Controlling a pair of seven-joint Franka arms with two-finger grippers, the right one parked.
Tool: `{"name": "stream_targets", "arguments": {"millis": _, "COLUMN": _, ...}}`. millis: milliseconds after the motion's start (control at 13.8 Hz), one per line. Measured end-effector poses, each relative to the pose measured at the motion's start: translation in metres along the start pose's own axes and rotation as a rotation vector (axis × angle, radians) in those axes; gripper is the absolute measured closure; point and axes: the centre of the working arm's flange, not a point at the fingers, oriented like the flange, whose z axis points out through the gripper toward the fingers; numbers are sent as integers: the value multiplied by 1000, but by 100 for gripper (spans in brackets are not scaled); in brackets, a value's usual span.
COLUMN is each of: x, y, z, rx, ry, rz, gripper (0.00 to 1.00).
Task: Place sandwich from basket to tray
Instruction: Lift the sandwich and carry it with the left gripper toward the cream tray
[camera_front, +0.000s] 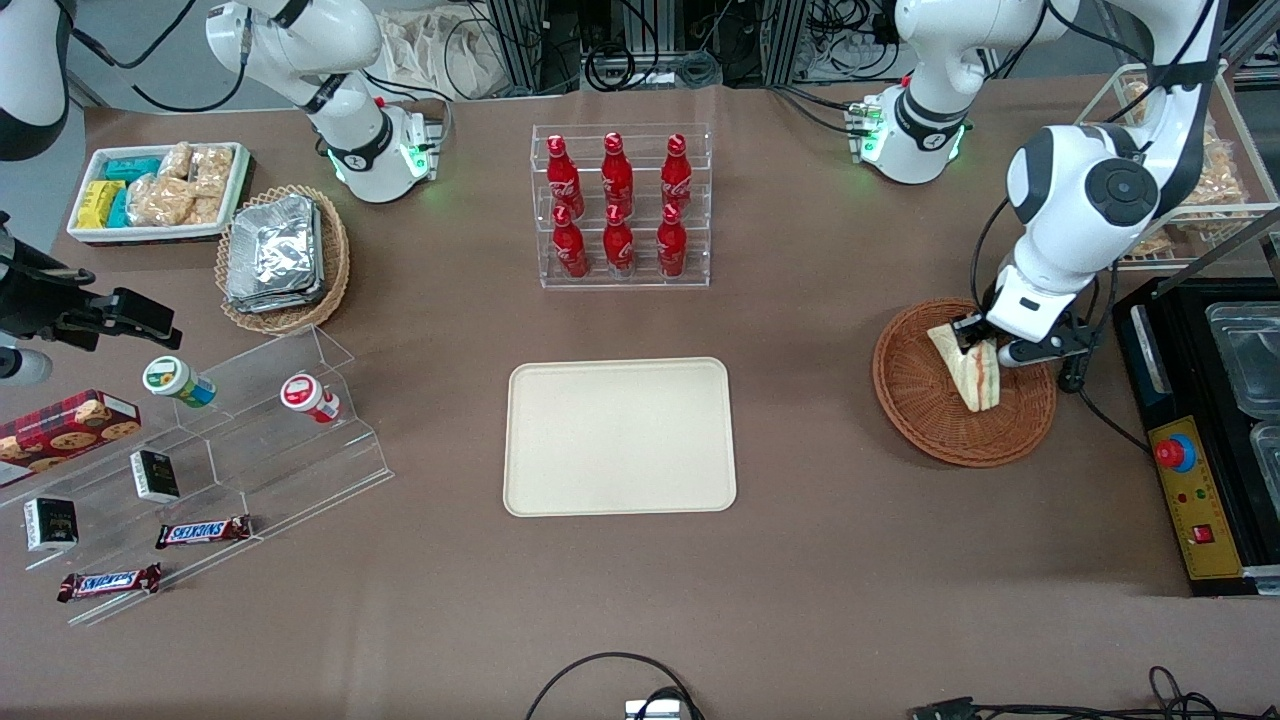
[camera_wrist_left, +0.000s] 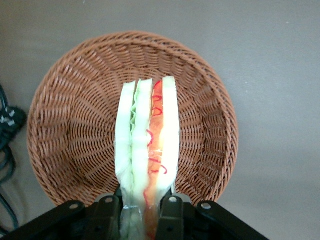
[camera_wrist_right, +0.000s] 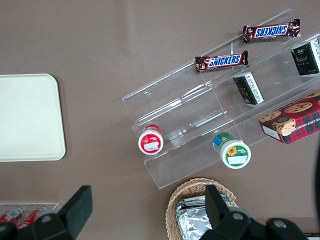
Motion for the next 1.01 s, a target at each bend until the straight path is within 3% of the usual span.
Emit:
{"name": "stream_targets", "arguments": {"millis": 289, "x": 17, "y": 30, "z": -31, "rx": 0, "ry": 12, "rz": 102, "gripper": 72}}
{"name": "stream_targets", "arguments": {"millis": 433, "x": 26, "y": 51, "z": -43, "rx": 5, "ry": -9, "rz": 137, "gripper": 72}}
{"name": "stream_targets", "arguments": {"millis": 578, "x": 42, "y": 68, "z": -57, "rx": 5, "ry": -25, "rz": 156, "gripper": 72}}
{"name": "stream_targets", "arguments": {"millis": 1011, "x": 62, "y": 138, "z": -61, "rx": -27, "ry": -19, "rz": 138, "gripper": 72}}
